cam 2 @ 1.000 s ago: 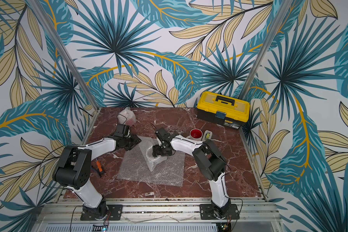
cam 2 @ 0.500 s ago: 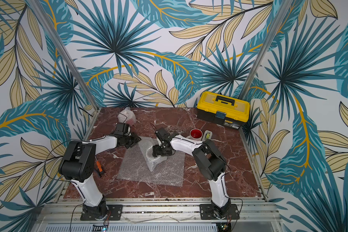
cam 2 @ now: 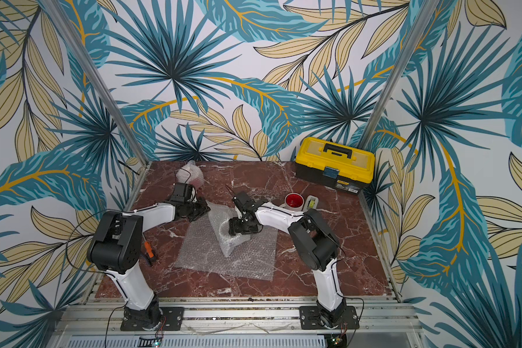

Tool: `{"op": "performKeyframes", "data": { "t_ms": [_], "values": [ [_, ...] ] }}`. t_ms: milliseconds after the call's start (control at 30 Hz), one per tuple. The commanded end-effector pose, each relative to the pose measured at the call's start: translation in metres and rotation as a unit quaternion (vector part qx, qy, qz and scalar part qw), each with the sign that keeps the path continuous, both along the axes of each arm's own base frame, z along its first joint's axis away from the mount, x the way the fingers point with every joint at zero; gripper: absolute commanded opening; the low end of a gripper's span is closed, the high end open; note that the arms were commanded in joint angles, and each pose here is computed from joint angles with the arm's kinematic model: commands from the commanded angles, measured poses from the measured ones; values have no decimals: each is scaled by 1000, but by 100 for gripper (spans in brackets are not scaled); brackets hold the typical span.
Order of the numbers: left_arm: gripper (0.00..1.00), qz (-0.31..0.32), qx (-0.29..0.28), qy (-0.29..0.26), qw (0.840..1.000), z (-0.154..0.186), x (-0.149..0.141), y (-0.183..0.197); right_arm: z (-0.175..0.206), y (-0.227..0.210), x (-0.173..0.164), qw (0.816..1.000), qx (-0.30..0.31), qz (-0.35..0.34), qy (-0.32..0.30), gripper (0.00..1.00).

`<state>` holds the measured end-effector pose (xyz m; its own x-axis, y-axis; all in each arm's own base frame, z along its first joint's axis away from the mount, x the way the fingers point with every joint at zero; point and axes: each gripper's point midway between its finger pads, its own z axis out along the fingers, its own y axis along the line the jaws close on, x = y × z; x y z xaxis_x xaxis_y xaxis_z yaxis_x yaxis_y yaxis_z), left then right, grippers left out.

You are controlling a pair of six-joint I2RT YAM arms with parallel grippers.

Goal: Wrap mugs in bubble wrap
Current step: Wrap the mug in bubble wrap.

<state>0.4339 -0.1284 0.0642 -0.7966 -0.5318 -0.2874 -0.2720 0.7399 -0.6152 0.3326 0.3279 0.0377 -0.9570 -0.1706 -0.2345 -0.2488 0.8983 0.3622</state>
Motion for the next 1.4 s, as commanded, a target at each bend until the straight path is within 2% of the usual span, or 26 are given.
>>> {"op": "performKeyframes", "data": {
  "t_ms": [0,133,267,400,633,933,1367],
  "values": [
    [0,-24,-25,-88,996,53,10,-6,-29,-11,-15,999,-41,8,33,73],
    [0,-50,-64,-123,989,75,-6,-20,-29,-10,-15,999,-41,7,34,73],
    [0,-75,-80,-142,984,91,-29,-33,-30,-10,-15,998,-43,8,36,73],
    [0,-101,-89,-154,979,102,-57,-50,-30,-11,-15,998,-44,8,37,73],
    [0,-110,-104,-160,975,106,-96,-66,-30,-6,-14,999,-35,3,40,73],
    [0,-151,-96,-138,974,85,-121,-99,-21,-1,-11,999,-20,-2,36,73],
    [0,-155,-66,-100,981,47,-133,-100,65,-20,5,998,17,-28,-45,74]
  ]
}}
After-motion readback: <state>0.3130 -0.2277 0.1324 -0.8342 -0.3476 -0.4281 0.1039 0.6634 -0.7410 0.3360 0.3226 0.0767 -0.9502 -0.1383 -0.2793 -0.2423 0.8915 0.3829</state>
